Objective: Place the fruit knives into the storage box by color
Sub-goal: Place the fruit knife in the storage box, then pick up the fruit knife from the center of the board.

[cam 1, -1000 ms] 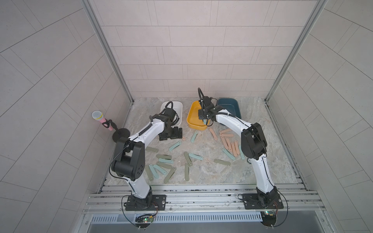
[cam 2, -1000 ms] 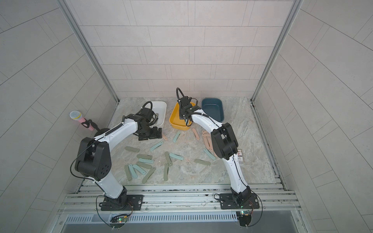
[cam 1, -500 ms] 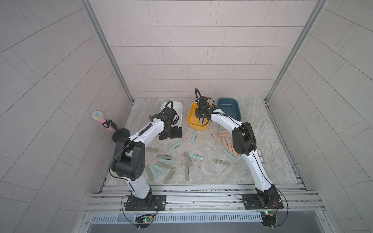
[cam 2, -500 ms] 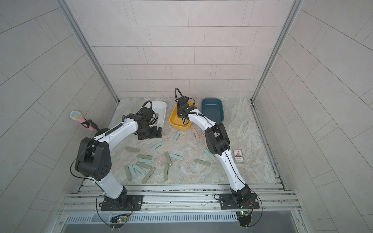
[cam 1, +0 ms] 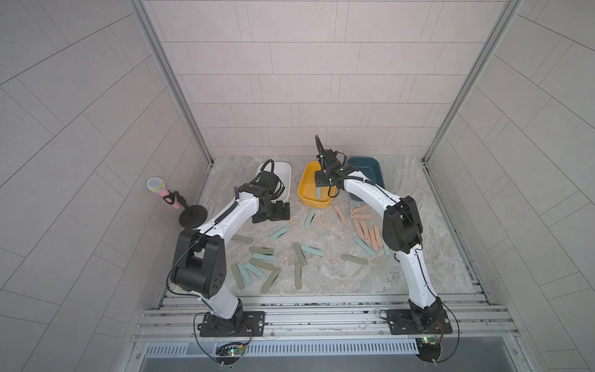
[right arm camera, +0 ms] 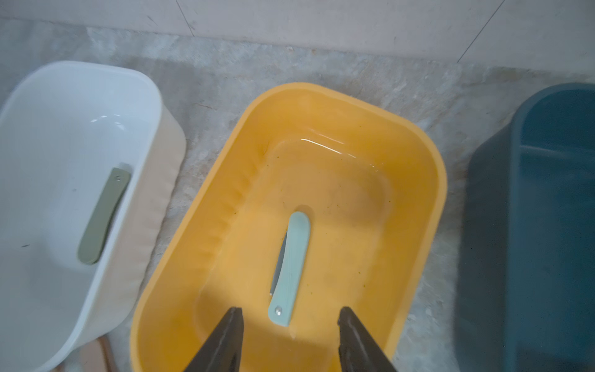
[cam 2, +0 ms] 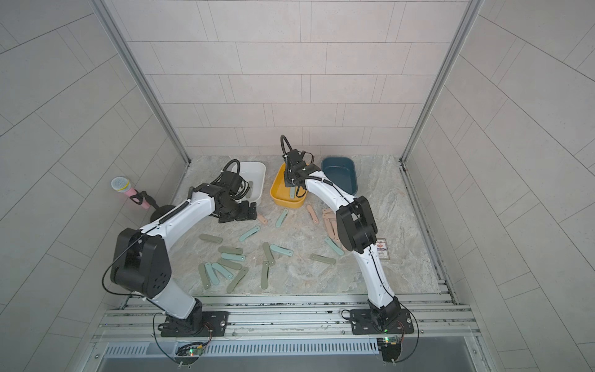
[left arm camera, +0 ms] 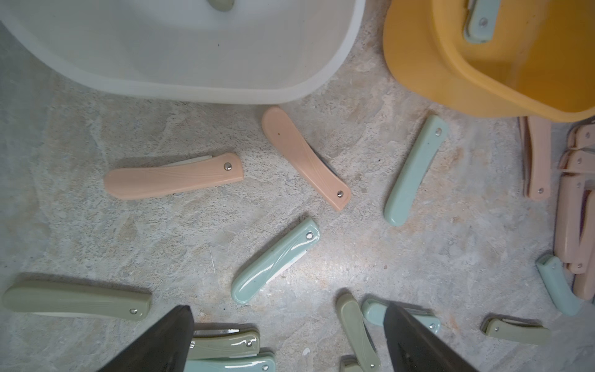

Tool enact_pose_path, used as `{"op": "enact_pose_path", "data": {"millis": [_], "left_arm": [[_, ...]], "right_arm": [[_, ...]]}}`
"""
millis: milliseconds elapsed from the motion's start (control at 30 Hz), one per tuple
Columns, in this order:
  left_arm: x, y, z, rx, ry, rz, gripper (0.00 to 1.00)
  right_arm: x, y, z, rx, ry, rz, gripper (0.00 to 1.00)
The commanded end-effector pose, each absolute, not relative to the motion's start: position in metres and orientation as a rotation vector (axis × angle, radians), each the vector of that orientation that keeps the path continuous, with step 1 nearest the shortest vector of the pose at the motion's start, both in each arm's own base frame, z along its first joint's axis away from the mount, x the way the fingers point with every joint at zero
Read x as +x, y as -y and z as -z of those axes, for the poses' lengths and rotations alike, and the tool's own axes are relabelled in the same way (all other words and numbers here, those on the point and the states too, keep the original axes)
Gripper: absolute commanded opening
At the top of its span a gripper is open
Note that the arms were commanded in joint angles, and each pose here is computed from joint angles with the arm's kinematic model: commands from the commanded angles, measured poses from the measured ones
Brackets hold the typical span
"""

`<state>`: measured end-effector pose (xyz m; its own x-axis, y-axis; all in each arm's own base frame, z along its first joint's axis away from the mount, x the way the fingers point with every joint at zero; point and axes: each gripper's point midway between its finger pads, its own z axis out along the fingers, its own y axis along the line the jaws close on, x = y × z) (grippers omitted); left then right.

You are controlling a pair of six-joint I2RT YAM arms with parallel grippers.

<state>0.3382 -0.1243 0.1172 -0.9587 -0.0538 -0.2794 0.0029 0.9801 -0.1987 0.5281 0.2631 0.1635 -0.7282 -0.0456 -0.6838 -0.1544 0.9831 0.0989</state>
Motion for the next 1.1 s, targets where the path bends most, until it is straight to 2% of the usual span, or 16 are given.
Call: {"op": "enact_pose_path", "data": {"millis": [0, 200, 367, 733, 1067], "left_arm": [[0.323, 0.126, -0.124, -0.032, -2.834, 0.301, 1.0], [0.302, 0.128, -0.125, -0.025, -2.834, 0.322, 1.0], [0.293, 0.131, -0.122, -0.011, -2.838, 0.349, 1.0], [0.291, 0.124, -0.116, 0.025, -2.82, 0.304, 1.0], [0.294, 0.121, -0.122, 0.063, -2.816, 0.261, 1.0]], "right_arm": [[0.501, -0.248, -0.207, -0.174, -2.332, -0.179, 0.51], [0.444, -0.209, -0.182, -0.233, -2.403, -0.073, 0.51], [0.413, -0.191, -0.149, -0.275, -2.475, -0.026, 0.51], [0.399, -0.184, -0.1, -0.296, -2.575, -0.002, 0.51], [0.396, -0.184, -0.103, -0.321, -2.589, 0.0, 0.52]]}}
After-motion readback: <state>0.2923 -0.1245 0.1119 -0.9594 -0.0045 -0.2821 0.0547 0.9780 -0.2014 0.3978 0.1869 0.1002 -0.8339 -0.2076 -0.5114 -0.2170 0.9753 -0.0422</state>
